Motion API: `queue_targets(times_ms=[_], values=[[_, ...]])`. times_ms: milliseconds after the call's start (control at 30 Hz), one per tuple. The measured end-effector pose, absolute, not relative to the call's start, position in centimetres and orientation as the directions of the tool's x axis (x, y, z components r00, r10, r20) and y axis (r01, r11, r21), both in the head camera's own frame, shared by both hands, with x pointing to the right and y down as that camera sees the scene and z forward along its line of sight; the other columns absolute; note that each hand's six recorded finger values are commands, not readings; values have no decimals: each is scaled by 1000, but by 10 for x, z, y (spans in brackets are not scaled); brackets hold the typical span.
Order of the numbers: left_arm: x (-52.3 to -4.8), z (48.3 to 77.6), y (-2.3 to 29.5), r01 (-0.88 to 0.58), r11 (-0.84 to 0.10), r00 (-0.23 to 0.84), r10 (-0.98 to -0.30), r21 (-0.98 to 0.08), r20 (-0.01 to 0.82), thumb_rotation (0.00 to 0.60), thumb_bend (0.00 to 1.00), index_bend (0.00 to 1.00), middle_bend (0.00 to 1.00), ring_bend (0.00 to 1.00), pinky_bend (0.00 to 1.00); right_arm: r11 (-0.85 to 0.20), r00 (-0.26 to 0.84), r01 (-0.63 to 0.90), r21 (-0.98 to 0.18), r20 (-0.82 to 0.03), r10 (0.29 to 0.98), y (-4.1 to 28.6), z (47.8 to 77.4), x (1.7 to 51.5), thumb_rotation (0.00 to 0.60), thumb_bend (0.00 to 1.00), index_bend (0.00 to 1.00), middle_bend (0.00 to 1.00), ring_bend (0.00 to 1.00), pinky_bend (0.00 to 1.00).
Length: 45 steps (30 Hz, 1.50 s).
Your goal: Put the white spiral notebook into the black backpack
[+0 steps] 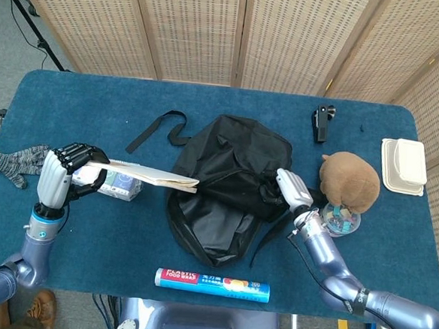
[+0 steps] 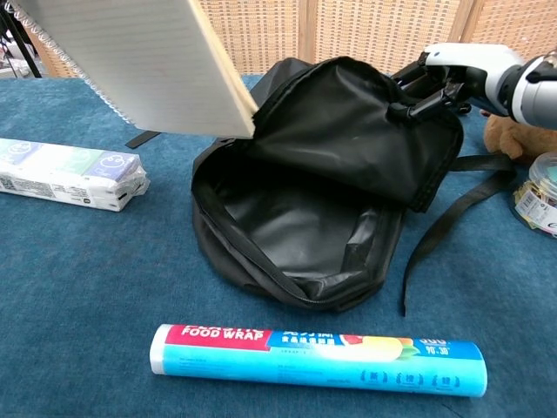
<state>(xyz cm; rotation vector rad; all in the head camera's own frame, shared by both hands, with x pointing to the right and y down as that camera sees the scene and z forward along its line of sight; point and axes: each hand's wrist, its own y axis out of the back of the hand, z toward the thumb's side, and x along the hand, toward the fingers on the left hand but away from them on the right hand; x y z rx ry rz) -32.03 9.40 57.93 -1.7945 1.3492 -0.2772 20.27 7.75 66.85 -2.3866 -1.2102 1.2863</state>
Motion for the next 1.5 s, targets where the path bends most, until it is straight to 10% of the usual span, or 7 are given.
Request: queue_targets(times_ms=[1500], values=[[-212, 587, 132, -814, -118, 425, -788, -569, -445, 600, 538, 765, 596, 563, 638, -635, 252, 612, -471, -646, 721, 64, 661, 211, 600, 606, 611, 620, 518, 383]])
